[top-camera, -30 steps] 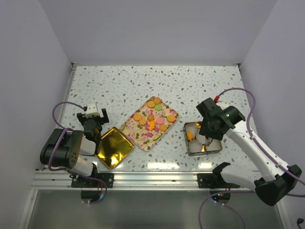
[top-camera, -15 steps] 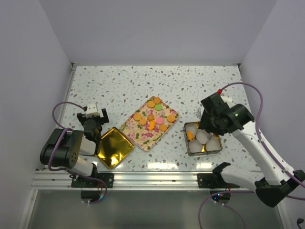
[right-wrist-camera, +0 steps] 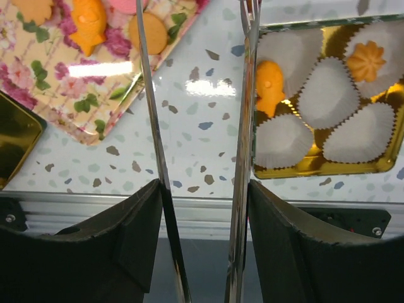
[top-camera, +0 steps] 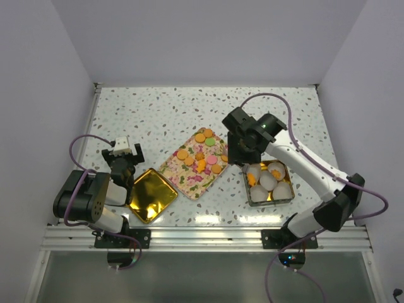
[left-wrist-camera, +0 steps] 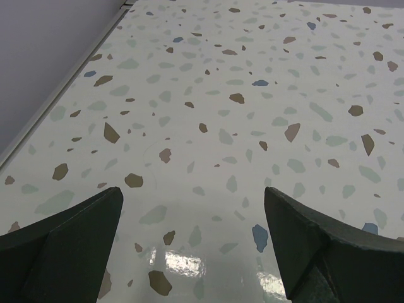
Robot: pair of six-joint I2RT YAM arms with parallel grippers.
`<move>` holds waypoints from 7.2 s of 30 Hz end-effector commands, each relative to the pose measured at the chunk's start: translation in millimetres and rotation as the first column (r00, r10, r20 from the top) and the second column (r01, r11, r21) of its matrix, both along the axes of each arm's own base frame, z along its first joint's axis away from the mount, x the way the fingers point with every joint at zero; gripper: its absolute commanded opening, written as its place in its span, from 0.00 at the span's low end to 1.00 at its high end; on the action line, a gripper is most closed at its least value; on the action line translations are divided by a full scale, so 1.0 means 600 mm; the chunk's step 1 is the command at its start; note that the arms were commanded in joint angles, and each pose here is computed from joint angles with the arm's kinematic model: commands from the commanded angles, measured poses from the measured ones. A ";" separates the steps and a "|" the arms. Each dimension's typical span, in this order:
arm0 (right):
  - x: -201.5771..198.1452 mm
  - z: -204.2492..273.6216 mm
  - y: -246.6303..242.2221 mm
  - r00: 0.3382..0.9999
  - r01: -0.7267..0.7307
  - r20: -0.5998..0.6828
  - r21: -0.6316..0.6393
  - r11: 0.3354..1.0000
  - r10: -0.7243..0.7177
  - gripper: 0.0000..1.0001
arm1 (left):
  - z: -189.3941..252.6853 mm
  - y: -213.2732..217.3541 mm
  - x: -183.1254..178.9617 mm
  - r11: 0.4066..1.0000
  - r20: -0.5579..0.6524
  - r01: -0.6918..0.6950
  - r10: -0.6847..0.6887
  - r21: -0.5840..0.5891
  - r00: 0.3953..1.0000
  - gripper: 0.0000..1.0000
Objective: Pack the cookies
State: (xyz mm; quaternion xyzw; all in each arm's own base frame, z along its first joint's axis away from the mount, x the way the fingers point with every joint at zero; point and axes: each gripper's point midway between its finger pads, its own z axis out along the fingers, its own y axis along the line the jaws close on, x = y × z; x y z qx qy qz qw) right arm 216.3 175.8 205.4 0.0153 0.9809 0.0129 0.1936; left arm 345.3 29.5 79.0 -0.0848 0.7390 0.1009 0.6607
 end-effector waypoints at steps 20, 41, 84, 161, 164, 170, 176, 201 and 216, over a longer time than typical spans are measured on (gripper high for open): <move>0.037 -0.063 0.133 0.983 -0.178 -0.050 -0.050 0.983 0.175 0.50 | 0.062 0.005 0.018 1.000 0.144 -0.021 0.021 -0.001 0.989 1.00; 0.015 -0.092 0.119 0.978 -0.170 -0.144 -0.122 0.978 0.152 0.49 | 0.061 0.005 0.018 1.000 0.141 -0.021 0.021 -0.001 0.990 1.00; -0.038 -0.107 0.139 0.965 -0.225 -0.177 -0.182 0.957 0.193 0.49 | 0.061 0.005 0.018 1.000 0.143 -0.020 0.020 -0.001 0.990 1.00; -0.226 -0.067 -0.248 0.939 0.331 0.094 0.013 0.944 -0.331 0.54 | 0.061 0.005 0.018 1.000 0.143 -0.021 0.021 -0.001 0.990 1.00; -0.228 -0.069 -0.250 0.940 0.333 0.081 0.007 0.943 -0.333 0.54 | 0.061 0.005 0.018 1.000 0.142 -0.020 0.019 0.001 0.990 1.00; -0.218 -0.053 -0.246 0.944 0.318 0.097 0.001 0.948 -0.317 0.52 | 0.061 0.005 0.018 1.000 0.143 -0.021 0.021 -0.001 0.990 1.00; -0.185 -0.017 -0.231 0.951 0.291 0.123 -0.043 0.956 -0.284 0.50 | 0.061 0.005 0.018 1.000 0.143 -0.021 0.021 -0.001 0.990 1.00; -0.026 -0.021 0.202 0.981 -0.194 0.028 0.103 0.975 0.193 0.50 | 0.061 0.005 0.018 1.000 0.143 -0.021 0.021 -0.001 0.990 1.00; -0.023 -0.059 0.223 0.984 -0.172 -0.047 0.050 0.984 0.175 0.49 | 0.061 0.005 0.018 1.000 0.142 -0.021 0.021 0.001 0.990 1.00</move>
